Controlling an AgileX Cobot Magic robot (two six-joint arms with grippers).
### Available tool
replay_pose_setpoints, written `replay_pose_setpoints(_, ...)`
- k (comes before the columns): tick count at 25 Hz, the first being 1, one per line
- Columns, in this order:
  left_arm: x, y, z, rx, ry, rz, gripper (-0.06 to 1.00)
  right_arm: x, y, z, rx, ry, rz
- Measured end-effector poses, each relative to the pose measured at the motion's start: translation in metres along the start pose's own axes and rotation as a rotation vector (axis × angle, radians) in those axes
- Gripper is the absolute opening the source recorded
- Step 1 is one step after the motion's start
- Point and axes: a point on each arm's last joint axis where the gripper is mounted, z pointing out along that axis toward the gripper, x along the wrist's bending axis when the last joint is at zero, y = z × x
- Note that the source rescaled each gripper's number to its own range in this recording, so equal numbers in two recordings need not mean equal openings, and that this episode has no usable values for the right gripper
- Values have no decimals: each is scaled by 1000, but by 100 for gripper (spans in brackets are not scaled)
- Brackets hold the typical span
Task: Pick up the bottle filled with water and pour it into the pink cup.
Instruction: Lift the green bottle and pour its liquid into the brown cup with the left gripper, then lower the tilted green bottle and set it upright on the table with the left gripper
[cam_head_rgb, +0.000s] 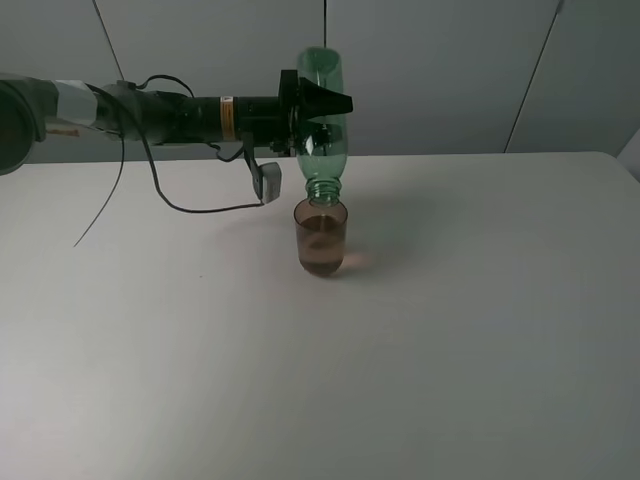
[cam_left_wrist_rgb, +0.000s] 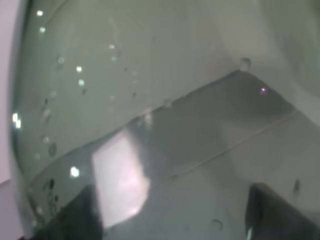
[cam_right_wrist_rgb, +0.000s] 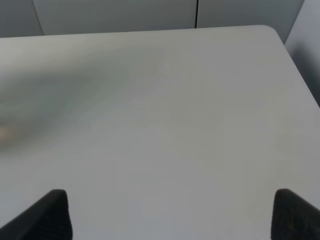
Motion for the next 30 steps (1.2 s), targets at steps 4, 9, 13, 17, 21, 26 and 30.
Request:
replay_pose_setpoints(4,8,-2,0,-13,-1,51,1,0,0,0,0,0,0)
replay_pose_setpoints(9,11,-2,2,-19,3,89,1,0,0,0,0,0,0)
replay_pose_setpoints(13,12,-2,3,-21,4,60,1,0,0,0,0,0,0)
replay_pose_setpoints(17,12,-5,2,5,16,-72,1,0,0,0,0,0,0)
replay_pose_setpoints(21,12,-8,-3,20,20,-269,1,0,0,0,0,0,0)
replay_pose_setpoints(26,15,-7,-21,82,34,-620,1,0,0,0,0,0,0)
replay_pose_setpoints(30,40,-10,-38,142,88,-922,1,0,0,0,0,0,0)
